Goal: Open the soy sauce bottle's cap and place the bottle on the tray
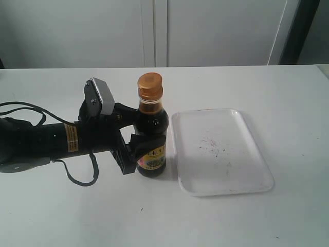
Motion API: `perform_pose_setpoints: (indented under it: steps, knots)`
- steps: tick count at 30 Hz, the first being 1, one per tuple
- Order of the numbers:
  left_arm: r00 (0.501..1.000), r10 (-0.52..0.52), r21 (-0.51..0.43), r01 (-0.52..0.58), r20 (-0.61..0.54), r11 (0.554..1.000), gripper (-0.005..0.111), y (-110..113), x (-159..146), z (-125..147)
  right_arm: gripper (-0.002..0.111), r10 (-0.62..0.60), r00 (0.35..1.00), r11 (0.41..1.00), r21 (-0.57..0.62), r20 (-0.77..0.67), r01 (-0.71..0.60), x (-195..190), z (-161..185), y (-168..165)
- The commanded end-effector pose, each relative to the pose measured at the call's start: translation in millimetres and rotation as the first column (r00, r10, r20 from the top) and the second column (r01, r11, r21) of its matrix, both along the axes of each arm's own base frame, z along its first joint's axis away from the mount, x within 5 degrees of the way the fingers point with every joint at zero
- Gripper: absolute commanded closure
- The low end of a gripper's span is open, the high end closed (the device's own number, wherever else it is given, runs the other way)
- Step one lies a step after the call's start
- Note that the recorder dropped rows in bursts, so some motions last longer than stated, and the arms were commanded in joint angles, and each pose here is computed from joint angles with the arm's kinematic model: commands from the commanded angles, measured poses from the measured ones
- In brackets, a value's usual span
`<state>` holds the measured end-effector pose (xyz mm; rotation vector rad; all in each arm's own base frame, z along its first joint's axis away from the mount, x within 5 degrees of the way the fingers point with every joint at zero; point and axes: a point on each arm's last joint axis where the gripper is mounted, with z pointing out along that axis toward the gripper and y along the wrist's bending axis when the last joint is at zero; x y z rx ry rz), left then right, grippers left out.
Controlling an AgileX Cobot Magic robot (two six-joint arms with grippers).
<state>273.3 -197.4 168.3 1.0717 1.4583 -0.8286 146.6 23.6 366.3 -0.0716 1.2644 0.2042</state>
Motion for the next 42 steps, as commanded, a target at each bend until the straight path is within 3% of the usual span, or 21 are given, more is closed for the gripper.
perform_pose_setpoints:
  steps: [1,8,15,27,35,39,42]
  knots:
    - [1.000,-0.013,0.006,0.013,0.013,1.000,0.107,0,-2,0,0.108,0.018,0.999,0.999,-0.049,-0.035,-0.020,18,-8,6]
    - [1.000,-0.013,0.006,0.013,0.013,1.000,0.107,0,-2,0,0.108,0.100,0.987,0.974,-0.189,-0.126,-0.122,39,-29,30]
    - [1.000,-0.013,0.006,0.013,0.013,1.000,0.107,0,-2,0,0.108,0.160,0.960,0.947,-0.239,-0.230,-0.215,52,-50,50]
    - [1.000,-0.013,0.006,0.013,0.013,1.000,0.107,0,-2,0,0.108,0.146,0.947,0.857,-0.442,-0.287,-0.266,73,-83,76]
    - [1.000,-0.009,0.004,0.009,0.012,1.000,0.107,0,-2,0,0.108,0.165,0.950,0.751,-0.591,-0.264,-0.295,88,-115,104]
    - [1.000,-0.009,0.004,0.009,0.012,1.000,0.107,0,-2,0,0.108,0.087,0.981,0.649,-0.738,-0.172,-0.187,92,-128,119]
    - [1.000,-0.009,0.004,0.009,0.012,1.000,0.107,0,-2,0,0.108,0.119,0.988,0.592,-0.792,-0.099,-0.151,89,-130,132]
